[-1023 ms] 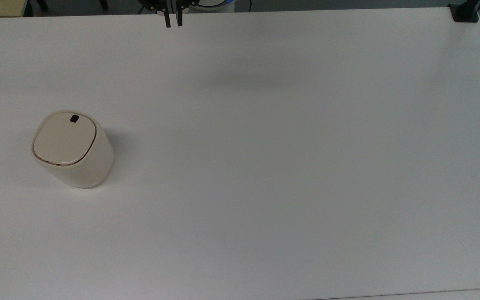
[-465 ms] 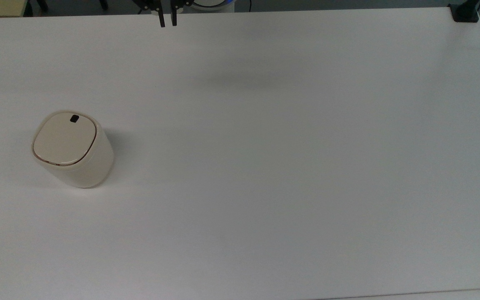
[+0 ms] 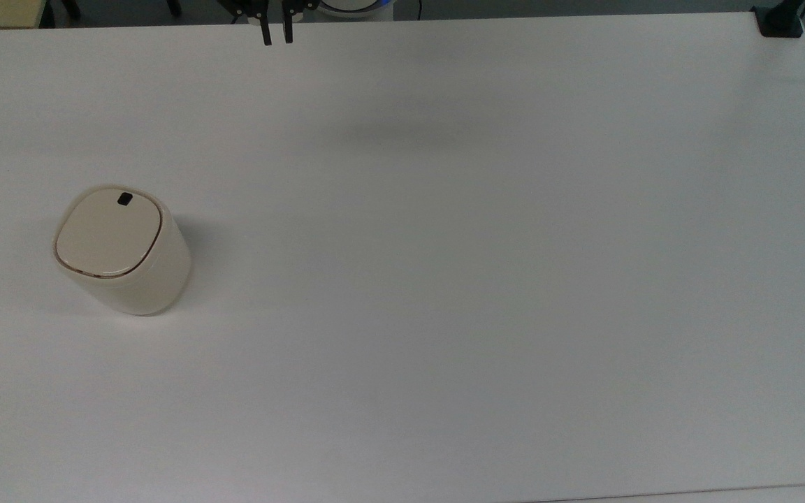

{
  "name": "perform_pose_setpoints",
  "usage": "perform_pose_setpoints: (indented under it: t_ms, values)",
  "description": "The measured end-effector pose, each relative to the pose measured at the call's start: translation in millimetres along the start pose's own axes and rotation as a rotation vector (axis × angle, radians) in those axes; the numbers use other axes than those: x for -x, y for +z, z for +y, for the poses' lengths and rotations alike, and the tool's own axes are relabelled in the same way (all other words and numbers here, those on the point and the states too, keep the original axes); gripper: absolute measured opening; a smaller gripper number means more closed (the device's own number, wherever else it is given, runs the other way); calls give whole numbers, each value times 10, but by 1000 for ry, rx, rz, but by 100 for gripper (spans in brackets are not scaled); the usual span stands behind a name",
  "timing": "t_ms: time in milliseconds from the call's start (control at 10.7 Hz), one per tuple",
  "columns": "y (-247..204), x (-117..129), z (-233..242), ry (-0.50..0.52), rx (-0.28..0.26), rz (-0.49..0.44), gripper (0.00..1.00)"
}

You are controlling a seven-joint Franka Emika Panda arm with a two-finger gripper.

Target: Open the trash bin

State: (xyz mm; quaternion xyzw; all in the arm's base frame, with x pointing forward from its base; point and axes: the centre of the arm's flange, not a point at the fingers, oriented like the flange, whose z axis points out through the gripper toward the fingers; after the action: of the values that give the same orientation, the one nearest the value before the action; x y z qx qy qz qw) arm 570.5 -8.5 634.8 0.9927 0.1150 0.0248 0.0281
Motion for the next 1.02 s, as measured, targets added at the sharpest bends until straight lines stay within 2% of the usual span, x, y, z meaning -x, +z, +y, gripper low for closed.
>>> perform_pose_setpoints:
  t_ms: [372, 465, 558, 651, 744, 930, 1023]
  values:
    - [-1, 1, 4, 1, 0, 0, 27]
    - [-1, 1, 3, 1, 0, 0, 37]
    - [-1, 1, 4, 1, 0, 0, 38]
    - [-1, 1, 3, 1, 0, 0, 46]
    - [-1, 1, 3, 1, 0, 0, 61]
    - [-1, 1, 3, 1, 0, 0, 74]
    - [-1, 1, 3, 1, 0, 0, 86]
